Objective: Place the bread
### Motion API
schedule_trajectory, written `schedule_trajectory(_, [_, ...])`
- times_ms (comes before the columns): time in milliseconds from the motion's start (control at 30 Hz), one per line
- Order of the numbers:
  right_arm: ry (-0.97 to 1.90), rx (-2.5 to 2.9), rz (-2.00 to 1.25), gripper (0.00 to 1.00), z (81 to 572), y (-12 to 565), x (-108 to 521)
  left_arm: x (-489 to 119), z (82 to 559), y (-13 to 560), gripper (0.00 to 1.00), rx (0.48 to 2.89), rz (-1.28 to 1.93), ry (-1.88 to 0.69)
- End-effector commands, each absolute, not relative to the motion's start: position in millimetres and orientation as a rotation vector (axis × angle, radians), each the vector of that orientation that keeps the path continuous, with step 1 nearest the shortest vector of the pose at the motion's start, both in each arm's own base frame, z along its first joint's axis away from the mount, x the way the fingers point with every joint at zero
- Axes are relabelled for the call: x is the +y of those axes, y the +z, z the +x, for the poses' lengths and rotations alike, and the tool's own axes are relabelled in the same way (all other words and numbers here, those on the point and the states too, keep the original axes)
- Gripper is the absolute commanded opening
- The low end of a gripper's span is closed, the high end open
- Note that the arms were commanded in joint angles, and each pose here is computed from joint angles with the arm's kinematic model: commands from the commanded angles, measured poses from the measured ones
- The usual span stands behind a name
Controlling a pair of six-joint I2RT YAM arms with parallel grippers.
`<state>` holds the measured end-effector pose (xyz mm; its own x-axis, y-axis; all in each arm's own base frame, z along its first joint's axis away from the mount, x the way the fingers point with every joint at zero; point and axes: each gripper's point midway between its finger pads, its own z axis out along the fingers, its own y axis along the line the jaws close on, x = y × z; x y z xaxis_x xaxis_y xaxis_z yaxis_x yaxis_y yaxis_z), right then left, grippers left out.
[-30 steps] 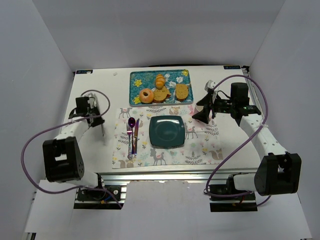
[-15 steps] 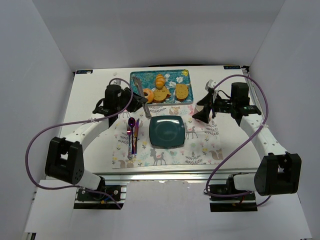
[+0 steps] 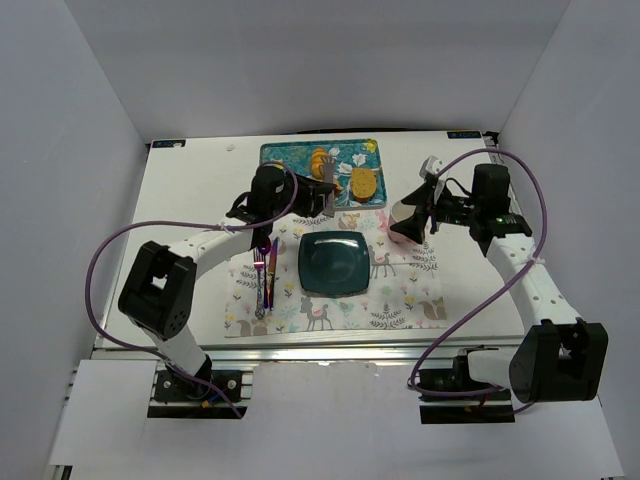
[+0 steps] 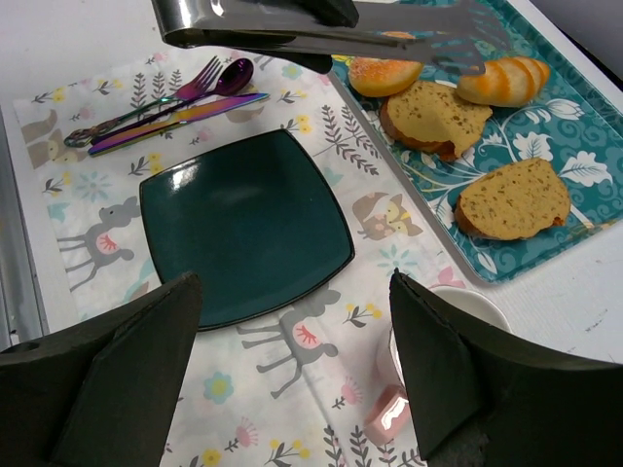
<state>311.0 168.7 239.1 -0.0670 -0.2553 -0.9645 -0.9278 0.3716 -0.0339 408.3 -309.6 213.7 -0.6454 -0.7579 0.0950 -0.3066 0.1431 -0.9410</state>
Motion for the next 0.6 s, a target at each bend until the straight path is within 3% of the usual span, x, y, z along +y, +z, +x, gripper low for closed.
schedule_trajectory(0, [0.766,1.546,-1.078,0.82,311.8,245.4,164.5,-322.3,413.1,247.7,0.47,1.930,-1.061,-1.617])
schedule_trajectory(567, [0.768,1.547,-1.056,0.82,309.1,241.9,160.2,-329.8,381.7,211.9,0.47,2.023,-1.251,-1.696])
